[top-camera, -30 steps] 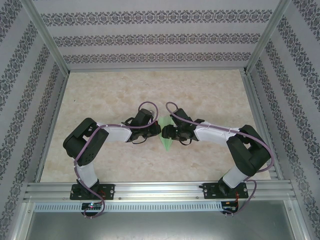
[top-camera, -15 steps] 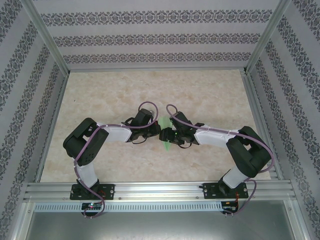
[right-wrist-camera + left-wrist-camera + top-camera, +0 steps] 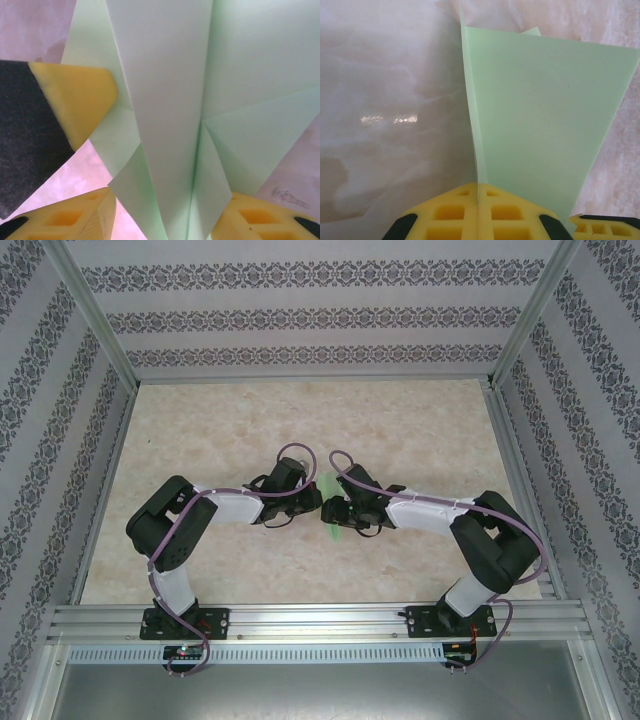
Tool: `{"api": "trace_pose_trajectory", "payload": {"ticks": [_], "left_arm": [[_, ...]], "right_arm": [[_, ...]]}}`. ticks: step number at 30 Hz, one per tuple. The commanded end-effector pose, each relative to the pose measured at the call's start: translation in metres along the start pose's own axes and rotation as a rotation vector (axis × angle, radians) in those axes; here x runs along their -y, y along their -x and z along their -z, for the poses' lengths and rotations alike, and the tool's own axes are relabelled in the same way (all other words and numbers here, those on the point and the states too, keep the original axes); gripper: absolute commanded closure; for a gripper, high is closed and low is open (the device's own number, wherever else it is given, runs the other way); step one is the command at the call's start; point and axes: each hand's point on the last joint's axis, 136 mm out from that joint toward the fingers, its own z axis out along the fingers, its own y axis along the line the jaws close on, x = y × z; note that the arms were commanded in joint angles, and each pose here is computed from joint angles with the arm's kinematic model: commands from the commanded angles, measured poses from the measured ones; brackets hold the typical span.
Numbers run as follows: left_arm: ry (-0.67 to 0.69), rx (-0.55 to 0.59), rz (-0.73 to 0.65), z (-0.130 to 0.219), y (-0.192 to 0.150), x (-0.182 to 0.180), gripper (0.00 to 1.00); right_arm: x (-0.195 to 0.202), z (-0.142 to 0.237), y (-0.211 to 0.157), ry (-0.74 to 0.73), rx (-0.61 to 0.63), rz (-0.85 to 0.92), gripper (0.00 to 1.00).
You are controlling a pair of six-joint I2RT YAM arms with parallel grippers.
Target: Fold a paper plane with a square sheet of paper (pick it up from the middle)
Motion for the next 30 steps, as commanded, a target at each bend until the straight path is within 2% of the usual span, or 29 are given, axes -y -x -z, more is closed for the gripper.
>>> {"api": "trace_pose_trajectory", "payload": {"ticks": [1, 7, 16, 23, 26, 30], "left_arm": [[-0.014, 0.005, 0.007, 0.003, 0.005, 0.002, 1.0], [-0.006, 0.007, 0.006, 0.006, 0.006, 0.001, 0.95], [0.052, 0.047, 0.013, 0.029, 0.02, -0.007, 0.7], [0.197, 0.119, 0.048, 0.063, 0.037, -0.035, 0.54], [0.28, 0.15, 0.067, 0.078, 0.041, -0.053, 0.39], [0.336, 0.187, 0.091, 0.094, 0.045, -0.07, 0.23]], "right_arm": [[-0.001, -0.002, 0.006, -0.044, 0.018, 0.036, 0.5], [0.005, -0.003, 0.009, -0.098, 0.016, 0.043, 0.57], [0.008, -0.003, 0.013, -0.171, 0.014, 0.066, 0.74], [0.006, -0.008, 0.013, -0.233, 0.008, 0.082, 0.71], [0.008, -0.009, 0.014, -0.263, 0.012, 0.075, 0.73], [0.012, -0.009, 0.015, -0.301, 0.019, 0.07, 0.8]]}}
